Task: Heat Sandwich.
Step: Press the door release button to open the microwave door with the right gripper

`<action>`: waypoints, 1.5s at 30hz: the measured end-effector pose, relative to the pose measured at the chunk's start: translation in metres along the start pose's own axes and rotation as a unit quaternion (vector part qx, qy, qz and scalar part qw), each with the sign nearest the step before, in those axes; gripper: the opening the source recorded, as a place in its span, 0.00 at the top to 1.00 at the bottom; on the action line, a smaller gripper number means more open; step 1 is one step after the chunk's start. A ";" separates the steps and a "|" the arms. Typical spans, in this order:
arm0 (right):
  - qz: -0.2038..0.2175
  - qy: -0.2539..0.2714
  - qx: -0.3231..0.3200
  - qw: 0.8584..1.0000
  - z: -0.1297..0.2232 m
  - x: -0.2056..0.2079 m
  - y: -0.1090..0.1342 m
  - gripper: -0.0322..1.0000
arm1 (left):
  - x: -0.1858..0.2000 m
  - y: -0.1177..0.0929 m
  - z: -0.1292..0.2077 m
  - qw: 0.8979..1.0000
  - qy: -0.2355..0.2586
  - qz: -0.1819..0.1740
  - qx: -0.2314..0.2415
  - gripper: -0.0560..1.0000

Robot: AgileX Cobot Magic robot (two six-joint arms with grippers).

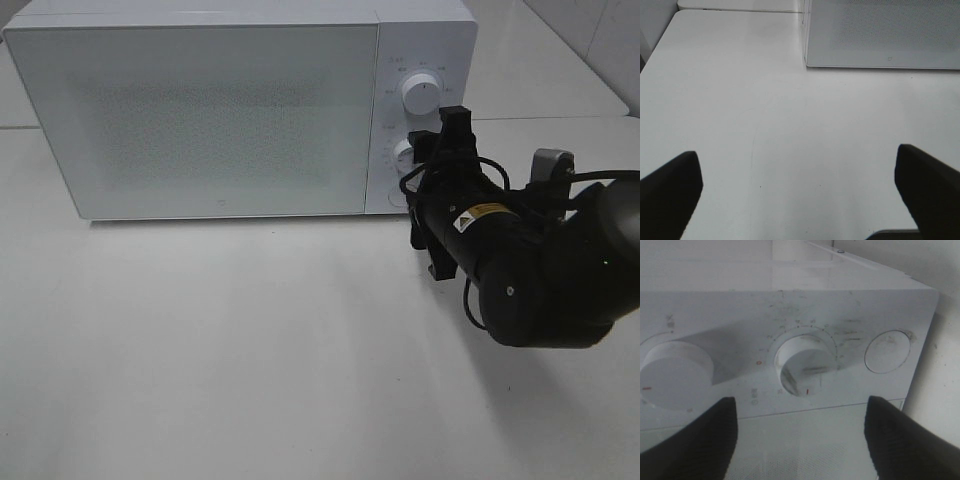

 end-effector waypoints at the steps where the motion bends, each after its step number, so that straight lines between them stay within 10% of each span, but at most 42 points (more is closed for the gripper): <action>1: 0.002 0.006 0.008 1.000 0.000 0.004 0.000 0.30 | 0.000 0.000 0.000 1.000 0.000 0.000 0.000 0.03; 10: 0.044 0.051 0.106 0.992 0.007 0.027 0.003 0.30 | 0.000 0.000 0.000 1.000 0.000 0.000 0.000 0.03; 18: 0.094 0.094 0.276 0.952 0.012 0.047 0.008 0.30 | 0.000 0.000 0.000 1.000 0.000 0.000 0.000 0.03; 27: 0.163 0.137 0.421 0.882 -0.008 0.066 0.011 0.30 | 0.000 0.000 0.000 1.000 0.000 0.000 0.000 0.03; 45: 0.240 0.313 0.602 0.694 -0.016 0.147 0.012 0.30 | 0.000 0.000 0.000 1.000 0.000 0.000 0.000 0.03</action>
Point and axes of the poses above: a point on each arm's last joint axis where the gripper is mounted, x pointing back along that axis away from the gripper, y along the wrist's bending axis when the last joint is at zero, z = x × y, the point moved 7 cm from there along -x, pointing out along that axis toward the gripper, and after that the axes turned 14 degrees about -x, right-handed, at the moved point
